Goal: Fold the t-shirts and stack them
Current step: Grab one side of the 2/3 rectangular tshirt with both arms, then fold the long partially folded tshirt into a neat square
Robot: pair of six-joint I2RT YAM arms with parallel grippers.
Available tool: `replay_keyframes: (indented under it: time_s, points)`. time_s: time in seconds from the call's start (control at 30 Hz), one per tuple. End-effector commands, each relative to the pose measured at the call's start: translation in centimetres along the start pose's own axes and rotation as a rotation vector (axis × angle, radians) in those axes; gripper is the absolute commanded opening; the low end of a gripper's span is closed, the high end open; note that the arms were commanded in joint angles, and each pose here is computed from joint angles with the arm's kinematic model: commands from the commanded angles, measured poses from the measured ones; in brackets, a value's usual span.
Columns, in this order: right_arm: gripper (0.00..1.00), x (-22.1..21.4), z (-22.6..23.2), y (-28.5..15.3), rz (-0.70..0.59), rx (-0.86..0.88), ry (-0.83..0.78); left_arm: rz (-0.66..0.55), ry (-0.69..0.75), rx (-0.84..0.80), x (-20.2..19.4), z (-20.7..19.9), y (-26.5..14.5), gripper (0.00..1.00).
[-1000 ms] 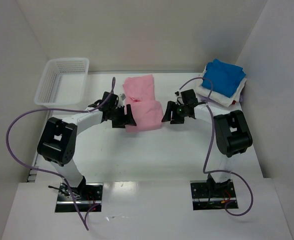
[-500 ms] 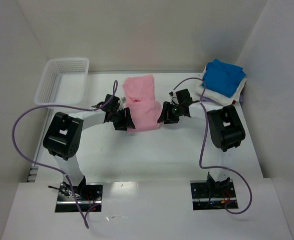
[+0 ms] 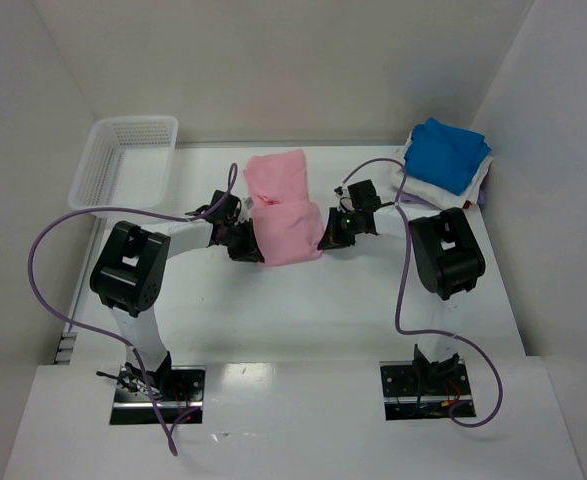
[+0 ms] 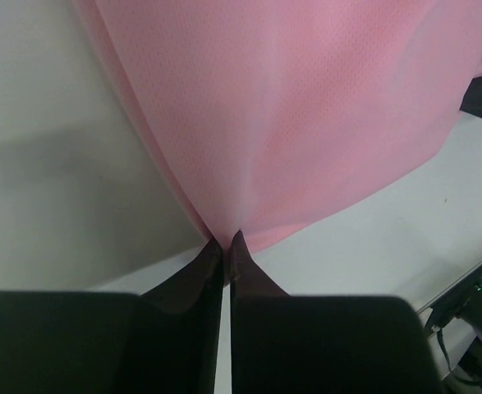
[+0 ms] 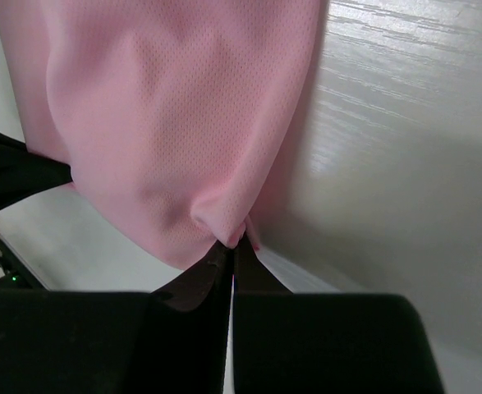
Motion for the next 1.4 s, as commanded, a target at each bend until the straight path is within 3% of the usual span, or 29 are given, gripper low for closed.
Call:
replay_keyframes:
  time_s: [0.0,0.33,0.6,0.73,1.0,1.37]
  points:
    - [0.0,1.1,1.3,-0.5,-0.043,0.007,-0.039,0.053,-0.004,0.018,-1.2,0.4,-0.1,0.05]
    - [0.0,-0.9,2.2,-5.0,-0.05,-0.042,-0.037,0.092,0.023,0.038,-3.0,-0.2,-3.6,0.0]
    - [0.0,-0.5,5.6,-8.8,-0.099,0.033,-0.068,0.08,0.066,-0.015,-2.6,-2.9,-7.9,0.0]
    - [0.0,2.0,8.2,-10.4,-0.172,0.078,-0.106,-0.012,0.071,-0.05,0.4,-4.0,-10.4,0.0]
    - [0.0,9.7,11.1,-8.5,-0.251,0.118,-0.165,-0.133,0.062,-0.049,7.2,-2.5,-12.5,0.0]
    - [0.0,17.4,13.3,-4.2,-0.312,0.18,-0.185,-0.17,0.075,-0.09,14.8,-0.2,-9.5,0.01]
Point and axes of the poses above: each gripper's point midway between its finger pads, its own y axis out along the fingers, its own z axis along the line the jaws close on, x = y × z, the point moved 3 cm from there along -y, back along the fingers, and after that the axes turned 7 degrees about y, right-handed, at the moved point
